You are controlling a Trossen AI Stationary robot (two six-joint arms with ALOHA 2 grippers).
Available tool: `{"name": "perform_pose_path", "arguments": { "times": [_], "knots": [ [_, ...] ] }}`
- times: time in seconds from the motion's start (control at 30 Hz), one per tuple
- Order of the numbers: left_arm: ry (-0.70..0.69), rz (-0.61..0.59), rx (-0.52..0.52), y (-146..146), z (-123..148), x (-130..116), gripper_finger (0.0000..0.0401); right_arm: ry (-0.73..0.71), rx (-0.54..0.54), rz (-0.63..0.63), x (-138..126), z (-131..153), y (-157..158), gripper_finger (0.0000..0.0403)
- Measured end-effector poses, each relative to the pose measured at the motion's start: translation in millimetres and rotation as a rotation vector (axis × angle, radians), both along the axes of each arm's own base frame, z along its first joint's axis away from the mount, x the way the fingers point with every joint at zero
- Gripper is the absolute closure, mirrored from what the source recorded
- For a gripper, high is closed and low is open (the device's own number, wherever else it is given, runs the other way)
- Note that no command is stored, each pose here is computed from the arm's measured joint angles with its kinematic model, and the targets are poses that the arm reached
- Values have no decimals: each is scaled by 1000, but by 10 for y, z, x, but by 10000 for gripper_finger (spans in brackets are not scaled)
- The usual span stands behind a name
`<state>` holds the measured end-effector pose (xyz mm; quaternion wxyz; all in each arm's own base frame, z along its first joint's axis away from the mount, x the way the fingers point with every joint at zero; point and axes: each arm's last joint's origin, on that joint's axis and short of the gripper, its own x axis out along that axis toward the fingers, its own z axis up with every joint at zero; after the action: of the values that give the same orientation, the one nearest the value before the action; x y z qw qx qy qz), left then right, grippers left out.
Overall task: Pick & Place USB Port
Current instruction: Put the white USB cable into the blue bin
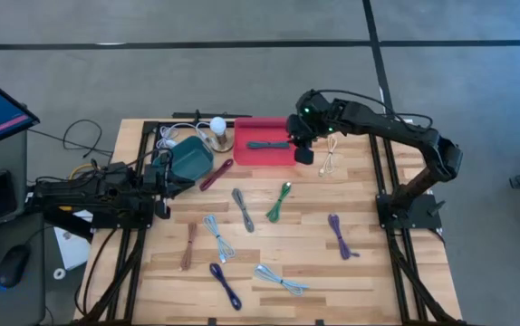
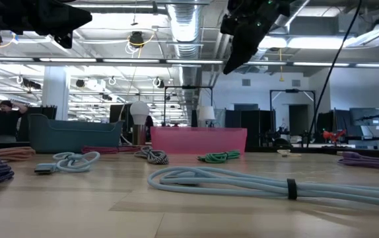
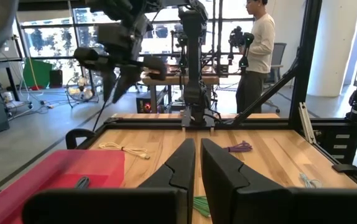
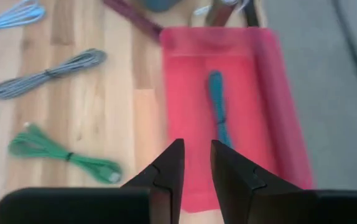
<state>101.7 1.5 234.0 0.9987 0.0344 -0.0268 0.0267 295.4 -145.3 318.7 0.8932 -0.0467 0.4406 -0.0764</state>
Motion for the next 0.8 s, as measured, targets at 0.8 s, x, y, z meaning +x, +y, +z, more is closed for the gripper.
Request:
{"name": "perform_pose_path", "arguments": {
  "times": [0.8],
  "knots": [
    [24,0,0,0,-23,1,375,-155,91,23,-512,-166,305,333]
  ]
}}
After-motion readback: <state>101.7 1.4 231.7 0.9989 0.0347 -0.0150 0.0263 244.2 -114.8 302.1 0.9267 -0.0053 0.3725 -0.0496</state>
